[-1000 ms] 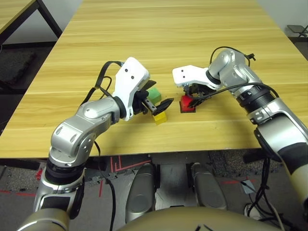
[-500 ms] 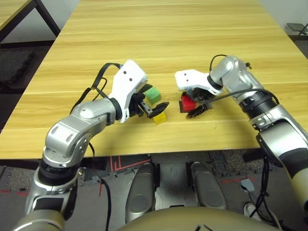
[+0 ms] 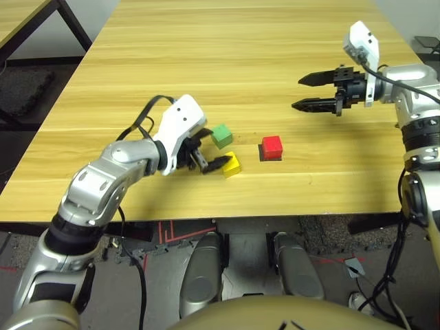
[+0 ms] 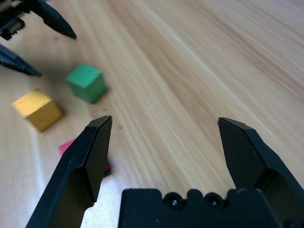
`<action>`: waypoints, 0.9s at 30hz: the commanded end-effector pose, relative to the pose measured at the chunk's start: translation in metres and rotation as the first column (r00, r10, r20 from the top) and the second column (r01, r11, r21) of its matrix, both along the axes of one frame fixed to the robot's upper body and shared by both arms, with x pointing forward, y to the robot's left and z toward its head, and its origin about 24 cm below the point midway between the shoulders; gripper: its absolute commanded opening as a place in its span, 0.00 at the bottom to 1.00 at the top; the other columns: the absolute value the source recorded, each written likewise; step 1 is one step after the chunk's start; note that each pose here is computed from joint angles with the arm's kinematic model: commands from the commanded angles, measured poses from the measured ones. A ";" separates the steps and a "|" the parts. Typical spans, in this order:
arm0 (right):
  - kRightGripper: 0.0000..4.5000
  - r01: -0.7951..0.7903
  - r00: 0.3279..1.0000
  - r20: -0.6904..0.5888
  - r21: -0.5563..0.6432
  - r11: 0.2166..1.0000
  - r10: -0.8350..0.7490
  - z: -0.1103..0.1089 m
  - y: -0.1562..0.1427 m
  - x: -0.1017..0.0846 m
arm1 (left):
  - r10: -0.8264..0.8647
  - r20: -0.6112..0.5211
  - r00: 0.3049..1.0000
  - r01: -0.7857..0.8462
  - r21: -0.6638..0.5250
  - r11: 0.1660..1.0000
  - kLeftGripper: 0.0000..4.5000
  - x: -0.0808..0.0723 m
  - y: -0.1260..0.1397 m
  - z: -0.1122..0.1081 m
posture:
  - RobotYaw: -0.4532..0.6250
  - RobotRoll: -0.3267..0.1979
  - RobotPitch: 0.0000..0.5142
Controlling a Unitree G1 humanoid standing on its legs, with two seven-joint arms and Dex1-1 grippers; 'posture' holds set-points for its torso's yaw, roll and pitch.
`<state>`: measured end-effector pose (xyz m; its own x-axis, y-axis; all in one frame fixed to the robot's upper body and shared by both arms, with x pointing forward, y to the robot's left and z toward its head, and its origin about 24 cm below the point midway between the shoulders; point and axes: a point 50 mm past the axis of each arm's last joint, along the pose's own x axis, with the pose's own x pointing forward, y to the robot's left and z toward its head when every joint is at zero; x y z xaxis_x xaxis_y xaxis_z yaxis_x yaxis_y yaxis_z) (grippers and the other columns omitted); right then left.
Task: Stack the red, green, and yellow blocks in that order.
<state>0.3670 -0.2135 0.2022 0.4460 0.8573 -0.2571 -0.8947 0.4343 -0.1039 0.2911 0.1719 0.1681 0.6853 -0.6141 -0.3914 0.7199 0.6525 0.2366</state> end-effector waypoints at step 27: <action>1.00 0.134 0.991 -0.004 0.058 0.989 -0.134 -0.007 -0.010 -0.008 | 0.003 -0.169 0.986 0.008 0.060 0.998 0.64 0.039 -0.010 -0.053 | 0.62 0.45 0.18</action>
<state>0.3601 -0.2229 0.1941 0.5535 0.8035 -0.2189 -0.8302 0.5534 -0.0677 0.3292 0.1627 0.1183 0.6162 -0.5943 -0.5169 0.7462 0.6504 0.1417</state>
